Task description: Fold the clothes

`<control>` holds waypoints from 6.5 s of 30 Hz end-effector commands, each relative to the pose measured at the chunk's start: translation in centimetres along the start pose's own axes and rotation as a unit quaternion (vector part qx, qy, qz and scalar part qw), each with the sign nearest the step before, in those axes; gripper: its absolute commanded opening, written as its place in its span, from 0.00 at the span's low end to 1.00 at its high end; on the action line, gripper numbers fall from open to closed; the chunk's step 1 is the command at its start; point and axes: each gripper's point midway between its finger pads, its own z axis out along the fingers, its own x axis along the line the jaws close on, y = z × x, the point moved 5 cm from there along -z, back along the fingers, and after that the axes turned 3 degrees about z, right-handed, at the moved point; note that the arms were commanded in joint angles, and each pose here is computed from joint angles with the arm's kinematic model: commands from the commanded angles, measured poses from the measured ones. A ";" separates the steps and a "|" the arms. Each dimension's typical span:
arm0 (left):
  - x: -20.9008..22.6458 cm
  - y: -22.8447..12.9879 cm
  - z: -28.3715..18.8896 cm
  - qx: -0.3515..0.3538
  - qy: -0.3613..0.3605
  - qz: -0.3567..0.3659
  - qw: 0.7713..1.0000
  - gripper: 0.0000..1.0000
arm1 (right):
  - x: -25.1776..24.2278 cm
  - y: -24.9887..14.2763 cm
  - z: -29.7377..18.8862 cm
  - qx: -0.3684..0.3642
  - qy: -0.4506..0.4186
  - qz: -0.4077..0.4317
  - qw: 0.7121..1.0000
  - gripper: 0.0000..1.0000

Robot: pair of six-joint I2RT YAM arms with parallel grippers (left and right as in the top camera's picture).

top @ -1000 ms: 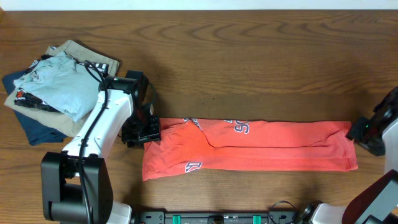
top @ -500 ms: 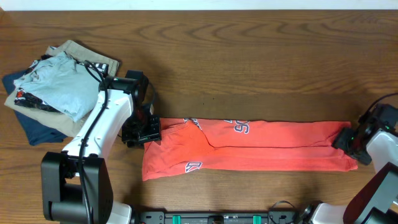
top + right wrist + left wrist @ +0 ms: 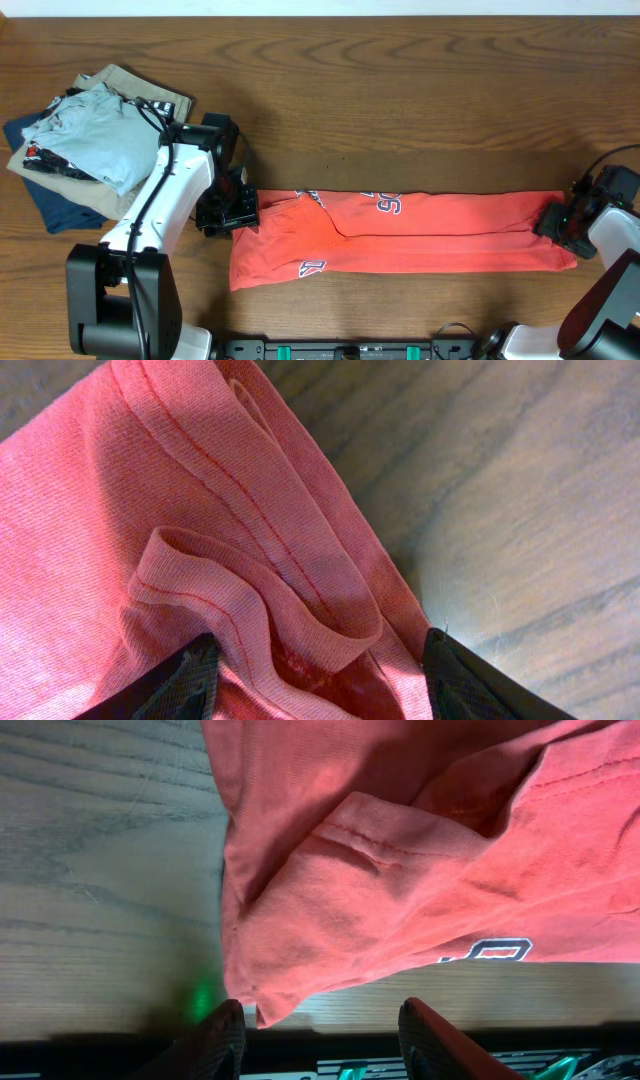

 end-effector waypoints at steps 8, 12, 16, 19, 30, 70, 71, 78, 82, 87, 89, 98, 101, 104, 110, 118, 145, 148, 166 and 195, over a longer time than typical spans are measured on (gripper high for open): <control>-0.1 -0.1 0.2 0.006 -0.003 -0.003 1.000 0.52 | -0.5 -2.2 2.8 0.051 -0.010 -0.011 0.999 0.52; -0.1 -0.1 0.2 0.006 -0.003 -0.003 1.000 0.52 | -0.5 -2.0 2.8 0.046 -0.009 -0.011 0.999 0.30; -0.1 -0.1 0.2 0.006 -0.003 -0.003 1.000 0.52 | -0.5 -1.7 2.9 0.039 -0.010 -0.011 0.999 0.19; -0.1 -0.1 0.2 0.006 -0.003 -0.003 1.000 0.52 | -0.5 -1.5 2.9 0.034 -0.010 -0.010 0.999 0.05; -0.1 0.0 0.2 0.002 -0.004 -0.002 1.000 0.52 | -0.7 0.2 1.9 0.024 -0.019 -0.007 1.000 0.01; -0.2 0.2 0.3 -0.003 -0.005 -0.001 1.000 0.52 | 20.8 -9.1 -10.7 0.074 0.154 -0.234 0.957 0.01; -0.2 0.2 0.3 -0.003 -0.005 -0.001 1.000 0.52 | 21.0 -9.4 -10.8 0.076 0.154 -0.235 0.957 0.01; -0.2 0.3 0.3 -0.003 -0.005 -0.001 1.000 0.52 | 22.0 -10.6 -11.1 0.077 0.160 -0.253 0.951 0.01; -0.2 0.3 0.3 -0.003 -0.005 -0.001 1.000 0.52 | 22.5 -11.2 -11.4 0.086 0.172 -0.260 0.946 0.02; -0.2 0.3 0.3 -0.003 -0.005 -0.001 1.000 0.53 | 23.3 -11.9 -11.8 0.105 0.210 -0.262 0.936 0.20; -0.2 0.3 0.3 -0.003 -0.005 -0.001 1.000 0.52 | 23.8 -12.1 -12.1 0.110 0.228 -0.262 0.931 0.24; -0.2 0.3 0.3 -0.003 -0.005 -0.001 1.000 0.52 | 22.6 -10.3 -11.2 0.055 0.162 -0.273 0.947 0.32; -0.1 0.2 0.3 -0.002 -0.005 -0.001 1.000 0.53 | 20.5 -8.7 -10.6 0.018 0.077 -0.226 0.971 0.33; -0.1 0.2 0.4 -0.002 -0.005 -0.001 1.000 0.52 | 18.5 -7.8 -10.3 0.003 0.015 -0.186 0.983 0.35; -0.1 0.2 0.6 -0.003 -0.005 -0.001 1.000 0.52 | 18.7 -8.6 -10.2 0.038 0.040 -0.190 0.980 0.37; -0.1 0.2 0.7 -0.002 -0.005 -0.001 1.000 0.52 | 18.1 -10.5 -8.4 0.070 0.049 -0.191 0.978 0.38; -0.1 0.2 0.7 -0.002 -0.005 -0.001 1.000 0.53 | 22.5 -18.4 -11.6 0.192 0.327 -0.463 0.801 0.27; -0.1 0.2 0.7 -0.002 -0.005 -0.001 1.000 0.52 | 22.2 -17.0 -10.9 0.171 0.277 -0.433 0.841 0.25; -0.1 0.9 1.0 -0.017 -0.009 0.002 1.000 0.82 | 22.0 -10.5 -12.2 0.035 0.161 -0.272 0.948 0.32; -0.7 0.4 9.1 -0.043 -0.125 -0.011 0.991 0.21 | 20.8 -11.0 -12.0 0.055 0.130 -0.273 0.951 0.26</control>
